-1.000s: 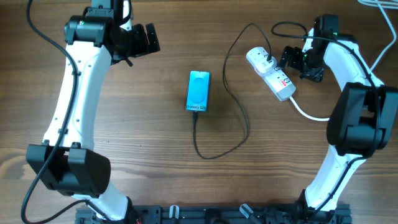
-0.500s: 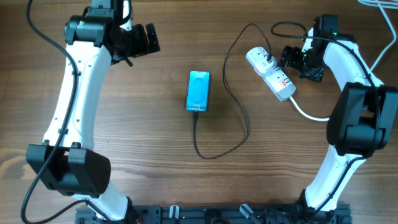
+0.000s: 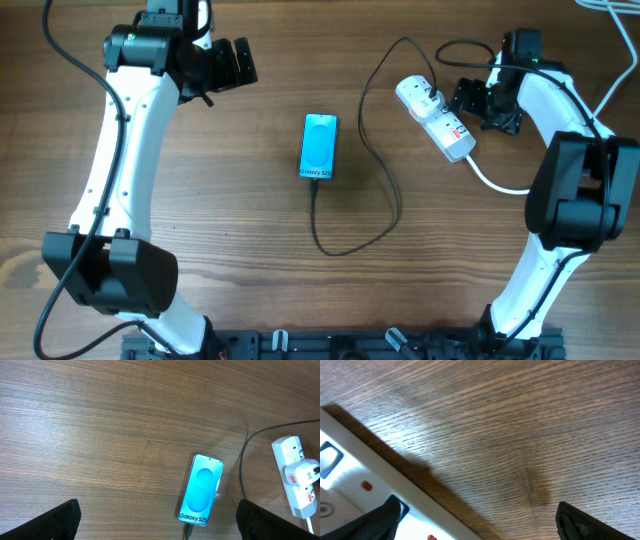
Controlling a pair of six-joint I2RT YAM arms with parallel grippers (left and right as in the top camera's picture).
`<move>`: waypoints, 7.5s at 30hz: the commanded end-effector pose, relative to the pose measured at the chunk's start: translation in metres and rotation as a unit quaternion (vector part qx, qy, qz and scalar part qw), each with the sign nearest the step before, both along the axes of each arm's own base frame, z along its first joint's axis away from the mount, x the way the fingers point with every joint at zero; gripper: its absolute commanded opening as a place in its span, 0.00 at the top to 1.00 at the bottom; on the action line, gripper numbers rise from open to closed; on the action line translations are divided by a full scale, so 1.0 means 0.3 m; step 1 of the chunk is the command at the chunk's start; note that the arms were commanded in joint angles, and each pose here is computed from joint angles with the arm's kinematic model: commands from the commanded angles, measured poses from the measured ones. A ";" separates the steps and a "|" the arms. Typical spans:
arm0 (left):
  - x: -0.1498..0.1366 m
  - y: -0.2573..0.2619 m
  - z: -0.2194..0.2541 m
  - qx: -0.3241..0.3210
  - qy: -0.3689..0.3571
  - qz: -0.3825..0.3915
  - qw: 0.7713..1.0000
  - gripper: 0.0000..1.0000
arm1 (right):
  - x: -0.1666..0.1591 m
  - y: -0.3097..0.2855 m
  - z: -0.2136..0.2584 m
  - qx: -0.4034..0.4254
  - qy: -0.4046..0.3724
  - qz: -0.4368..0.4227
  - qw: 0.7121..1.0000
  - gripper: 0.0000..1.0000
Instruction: Plug charger to phone and switch on socket
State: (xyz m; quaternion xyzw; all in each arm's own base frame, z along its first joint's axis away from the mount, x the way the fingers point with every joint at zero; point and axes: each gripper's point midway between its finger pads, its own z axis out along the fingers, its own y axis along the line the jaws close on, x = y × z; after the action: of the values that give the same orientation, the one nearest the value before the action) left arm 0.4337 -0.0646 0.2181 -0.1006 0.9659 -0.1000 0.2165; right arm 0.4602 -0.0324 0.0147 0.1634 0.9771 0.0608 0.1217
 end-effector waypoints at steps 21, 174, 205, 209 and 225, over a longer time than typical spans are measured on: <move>0.001 0.010 -0.013 0.004 0.005 0.006 1.000 0.00 | -0.017 0.054 -0.028 0.035 0.010 0.024 0.999 0.00; 0.001 0.010 -0.013 0.004 0.005 0.006 1.000 0.00 | -1.049 0.276 0.963 0.038 -0.406 0.127 0.904 0.00; 0.001 0.010 -0.013 0.004 0.005 0.006 1.000 0.00 | -1.069 0.150 0.877 0.013 -0.350 -0.022 0.936 0.00; 0.001 0.010 -0.013 0.004 0.005 0.006 1.000 0.00 | -1.007 0.153 0.842 -0.024 -0.364 0.029 0.931 0.00; 0.001 0.010 -0.013 0.004 0.005 0.006 1.000 0.00 | -0.773 0.224 0.700 -0.098 -0.622 0.155 0.761 0.00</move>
State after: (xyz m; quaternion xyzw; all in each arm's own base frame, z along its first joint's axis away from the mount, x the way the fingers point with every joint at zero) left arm 0.4338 -0.0645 0.2181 -0.1007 0.9659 -0.0997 0.2166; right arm 0.2297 0.0329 0.2306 -0.0469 0.7268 0.0884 0.6796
